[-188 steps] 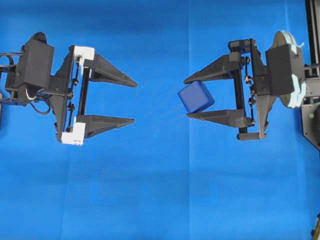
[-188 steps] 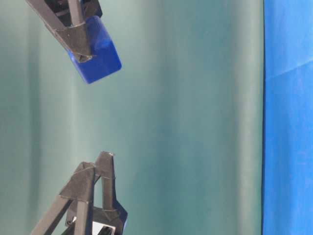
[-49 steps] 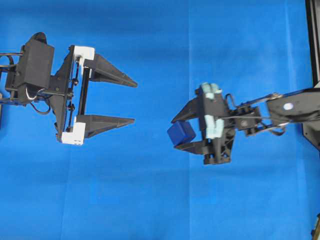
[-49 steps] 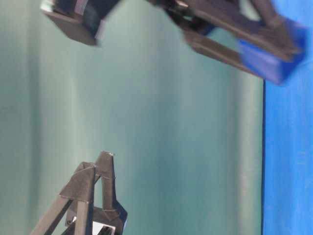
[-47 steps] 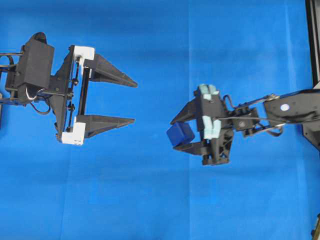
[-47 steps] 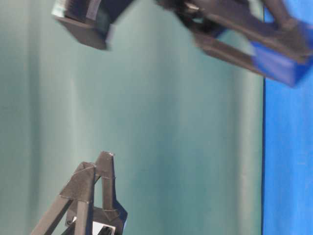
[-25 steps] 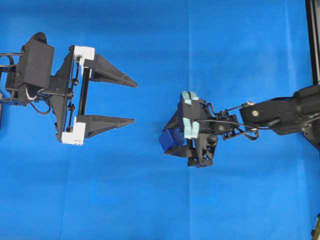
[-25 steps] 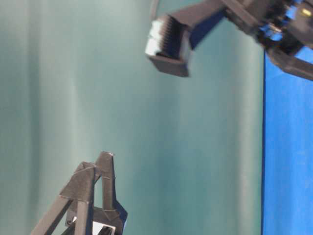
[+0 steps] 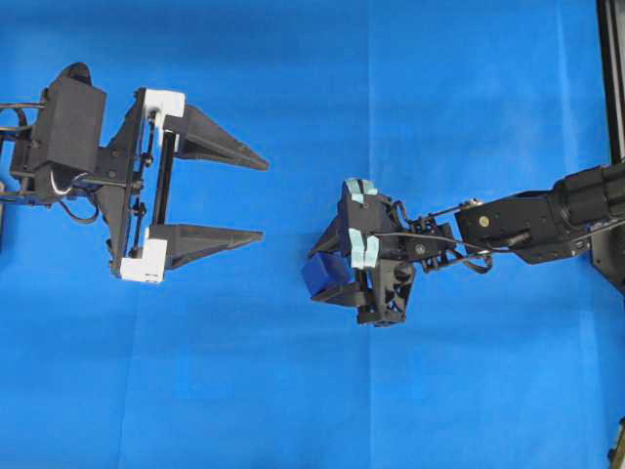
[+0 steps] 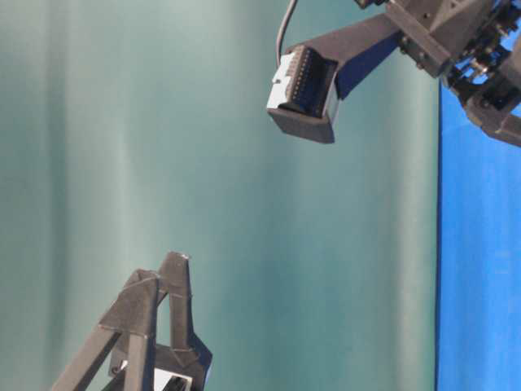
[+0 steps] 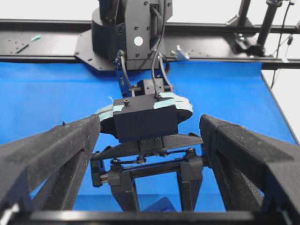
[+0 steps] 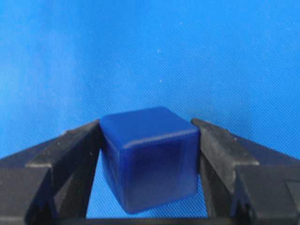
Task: Handover the blue block to the right arm after grasping it with the left arm, then place it in the designated position.
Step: 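Lower the cube with the right gripper onto the table center, then open the right gripper to release the cube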
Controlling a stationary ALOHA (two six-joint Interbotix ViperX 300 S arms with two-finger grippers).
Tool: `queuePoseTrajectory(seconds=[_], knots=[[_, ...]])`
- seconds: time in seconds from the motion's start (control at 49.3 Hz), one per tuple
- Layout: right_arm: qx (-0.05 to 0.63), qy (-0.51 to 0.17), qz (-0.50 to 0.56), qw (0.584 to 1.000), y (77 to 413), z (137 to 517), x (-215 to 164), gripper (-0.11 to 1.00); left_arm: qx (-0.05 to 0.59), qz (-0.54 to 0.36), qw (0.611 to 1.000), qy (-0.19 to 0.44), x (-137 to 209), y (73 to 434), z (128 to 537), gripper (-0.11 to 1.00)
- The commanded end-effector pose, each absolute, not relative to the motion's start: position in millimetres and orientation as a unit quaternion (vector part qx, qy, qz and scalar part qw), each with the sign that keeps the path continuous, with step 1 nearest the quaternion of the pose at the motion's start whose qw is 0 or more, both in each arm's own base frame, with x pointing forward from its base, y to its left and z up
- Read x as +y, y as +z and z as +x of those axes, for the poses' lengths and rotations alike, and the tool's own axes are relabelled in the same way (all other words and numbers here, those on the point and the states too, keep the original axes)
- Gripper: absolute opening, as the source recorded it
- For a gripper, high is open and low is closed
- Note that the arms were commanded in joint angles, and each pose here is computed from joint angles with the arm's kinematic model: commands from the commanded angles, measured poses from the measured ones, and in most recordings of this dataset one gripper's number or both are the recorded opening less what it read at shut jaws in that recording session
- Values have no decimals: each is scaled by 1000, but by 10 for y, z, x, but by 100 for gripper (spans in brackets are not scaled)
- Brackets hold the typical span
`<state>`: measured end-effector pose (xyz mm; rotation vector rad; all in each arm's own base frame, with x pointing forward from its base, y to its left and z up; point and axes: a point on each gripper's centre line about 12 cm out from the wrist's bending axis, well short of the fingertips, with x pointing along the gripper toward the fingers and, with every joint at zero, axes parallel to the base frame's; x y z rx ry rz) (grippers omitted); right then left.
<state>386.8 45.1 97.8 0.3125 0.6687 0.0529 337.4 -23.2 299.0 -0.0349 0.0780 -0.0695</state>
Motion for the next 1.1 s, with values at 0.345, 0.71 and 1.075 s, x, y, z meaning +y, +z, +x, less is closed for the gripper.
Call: queuePoseTrajectory(seconds=[0.345,0.71,1.075], knots=[[319,25,153,935,1067,3929,450,54,24,-14,999,-35,-228,3091,3365,92],[303,27,148,941,1291,3962,462,91,24,-12,999,-35,-229,3084,3359,92],[285,29,119,951,1929,3865,513,93,24,-11,999,-36,-229,3084,3359,92]])
